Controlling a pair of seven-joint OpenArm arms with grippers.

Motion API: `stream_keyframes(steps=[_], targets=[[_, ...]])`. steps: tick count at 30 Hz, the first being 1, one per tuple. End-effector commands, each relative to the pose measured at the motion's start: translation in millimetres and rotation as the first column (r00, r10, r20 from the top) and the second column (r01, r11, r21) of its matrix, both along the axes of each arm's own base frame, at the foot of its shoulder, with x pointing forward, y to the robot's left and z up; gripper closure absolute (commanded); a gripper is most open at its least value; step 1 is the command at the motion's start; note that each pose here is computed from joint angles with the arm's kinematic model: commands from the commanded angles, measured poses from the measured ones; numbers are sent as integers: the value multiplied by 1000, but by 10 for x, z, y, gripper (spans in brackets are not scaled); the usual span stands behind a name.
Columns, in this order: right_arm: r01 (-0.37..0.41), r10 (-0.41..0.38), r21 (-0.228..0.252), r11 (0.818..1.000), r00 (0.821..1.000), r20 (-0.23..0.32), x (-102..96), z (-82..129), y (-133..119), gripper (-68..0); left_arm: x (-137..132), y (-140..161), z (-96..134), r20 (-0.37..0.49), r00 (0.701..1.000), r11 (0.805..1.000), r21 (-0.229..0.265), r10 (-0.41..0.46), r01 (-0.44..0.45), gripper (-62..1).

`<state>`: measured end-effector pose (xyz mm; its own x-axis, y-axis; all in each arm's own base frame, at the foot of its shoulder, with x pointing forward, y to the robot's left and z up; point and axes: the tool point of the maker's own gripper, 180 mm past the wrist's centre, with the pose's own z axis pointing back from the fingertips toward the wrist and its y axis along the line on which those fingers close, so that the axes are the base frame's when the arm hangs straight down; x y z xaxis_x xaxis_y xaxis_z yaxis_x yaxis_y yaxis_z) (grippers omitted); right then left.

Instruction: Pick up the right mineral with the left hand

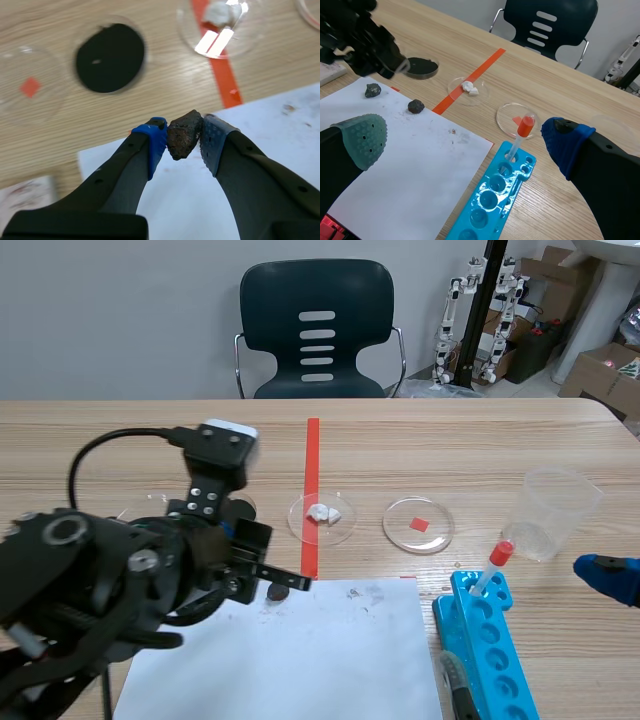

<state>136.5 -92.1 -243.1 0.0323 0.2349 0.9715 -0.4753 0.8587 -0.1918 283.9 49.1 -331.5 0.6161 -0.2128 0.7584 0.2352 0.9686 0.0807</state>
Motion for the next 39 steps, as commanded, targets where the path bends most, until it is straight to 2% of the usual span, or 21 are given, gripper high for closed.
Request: stream_keyframes(steps=[1, 7, 15, 20, 27, 32, 39], targets=[[2, -2, 11, 1000, 999, 35, 36, 98, 1, -655, -15, 66, 109, 59, 998, 1000, -12, -4, 5, -74], [2, -2, 11, 1000, 999, 35, 36, 98, 1, -655, -235, 335, 495, 229, 973, 998, -43, -37, 48, -74], [2, -2, 11, 1000, 999, 35, 36, 98, 1, -655, -596, 525, 803, 326, 941, 993, -33, -93, 109, -74], [2, -2, 11, 1000, 999, 35, 36, 98, 1, -655, -862, 569, 771, 303, 942, 986, -29, -147, 164, -74], [2, -2, 11, 1000, 999, 35, 36, 98, 2, -655, -1085, 694, 827, 336, 935, 988, -66, -110, 140, -74], [2, -2, 11, 1000, 999, 35, 36, 98, 2, -655, -1194, 686, 878, 368, 923, 984, -88, -115, 158, -74], [2, -2, 11, 1000, 999, 35, 36, 98, 2, -655, -1291, 714, 768, 397, 912, 977, -128, -108, 171, -74]])
